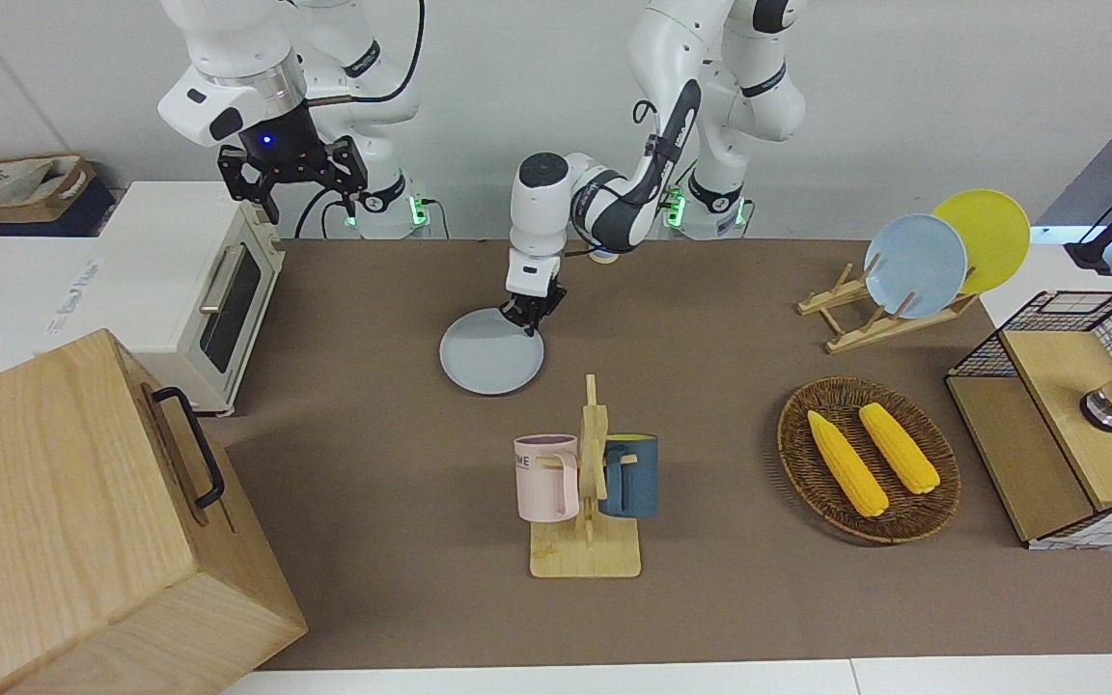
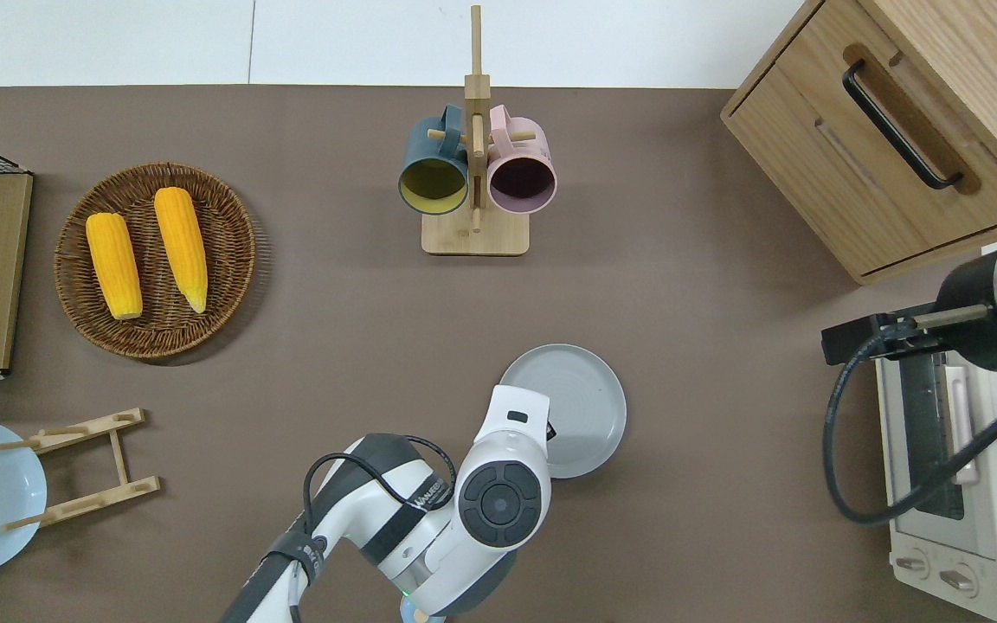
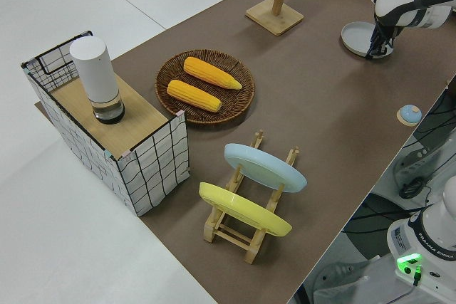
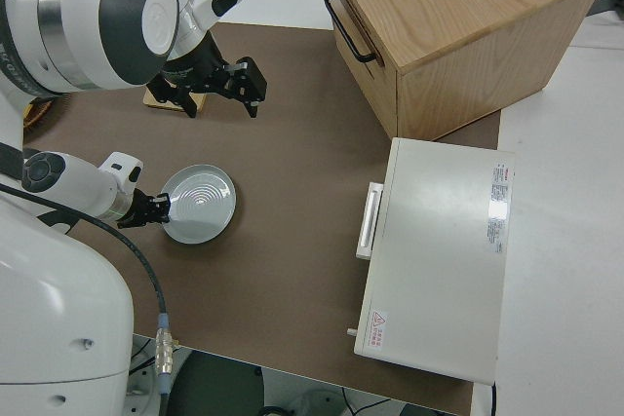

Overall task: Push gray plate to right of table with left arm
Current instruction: 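Keep pushing the gray plate with the left gripper toward the toaster oven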

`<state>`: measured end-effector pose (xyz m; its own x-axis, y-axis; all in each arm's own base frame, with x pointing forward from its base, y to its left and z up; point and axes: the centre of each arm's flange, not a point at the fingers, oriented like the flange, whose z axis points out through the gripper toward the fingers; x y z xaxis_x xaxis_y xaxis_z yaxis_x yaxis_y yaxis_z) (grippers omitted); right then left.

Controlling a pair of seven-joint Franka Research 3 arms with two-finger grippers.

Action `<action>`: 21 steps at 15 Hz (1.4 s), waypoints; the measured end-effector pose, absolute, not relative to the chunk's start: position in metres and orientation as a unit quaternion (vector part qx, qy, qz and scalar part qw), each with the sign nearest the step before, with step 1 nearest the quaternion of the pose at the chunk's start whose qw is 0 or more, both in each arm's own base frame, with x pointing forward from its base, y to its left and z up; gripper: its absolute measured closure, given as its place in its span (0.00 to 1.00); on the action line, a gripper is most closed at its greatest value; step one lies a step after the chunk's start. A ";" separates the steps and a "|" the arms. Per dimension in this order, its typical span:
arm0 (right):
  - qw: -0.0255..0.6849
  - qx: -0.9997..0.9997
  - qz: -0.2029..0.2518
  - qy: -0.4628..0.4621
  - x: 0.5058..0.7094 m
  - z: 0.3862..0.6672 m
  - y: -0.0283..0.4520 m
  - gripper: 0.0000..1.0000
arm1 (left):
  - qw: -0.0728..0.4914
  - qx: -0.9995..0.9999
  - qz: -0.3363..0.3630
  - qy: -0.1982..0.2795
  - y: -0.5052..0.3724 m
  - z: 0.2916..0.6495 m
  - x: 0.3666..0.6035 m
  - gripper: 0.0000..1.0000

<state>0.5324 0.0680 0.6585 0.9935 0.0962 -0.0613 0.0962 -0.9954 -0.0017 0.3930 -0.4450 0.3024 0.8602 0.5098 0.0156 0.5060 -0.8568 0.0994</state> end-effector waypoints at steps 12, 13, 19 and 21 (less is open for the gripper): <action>0.001 0.998 -0.031 0.048 0.532 0.659 0.068 0.01 | 0.047 0.961 0.020 0.271 -0.482 0.301 0.391 0.88; 0.001 0.998 -0.031 0.048 0.532 0.659 0.068 0.01 | 0.041 0.962 0.019 0.269 -0.482 0.299 0.390 0.78; 0.001 0.998 -0.031 0.048 0.532 0.659 0.068 0.01 | 0.029 0.963 0.015 0.268 -0.486 0.298 0.394 0.35; 0.001 0.998 -0.031 0.048 0.532 0.659 0.068 0.01 | 0.028 0.963 0.015 0.269 -0.486 0.300 0.394 0.19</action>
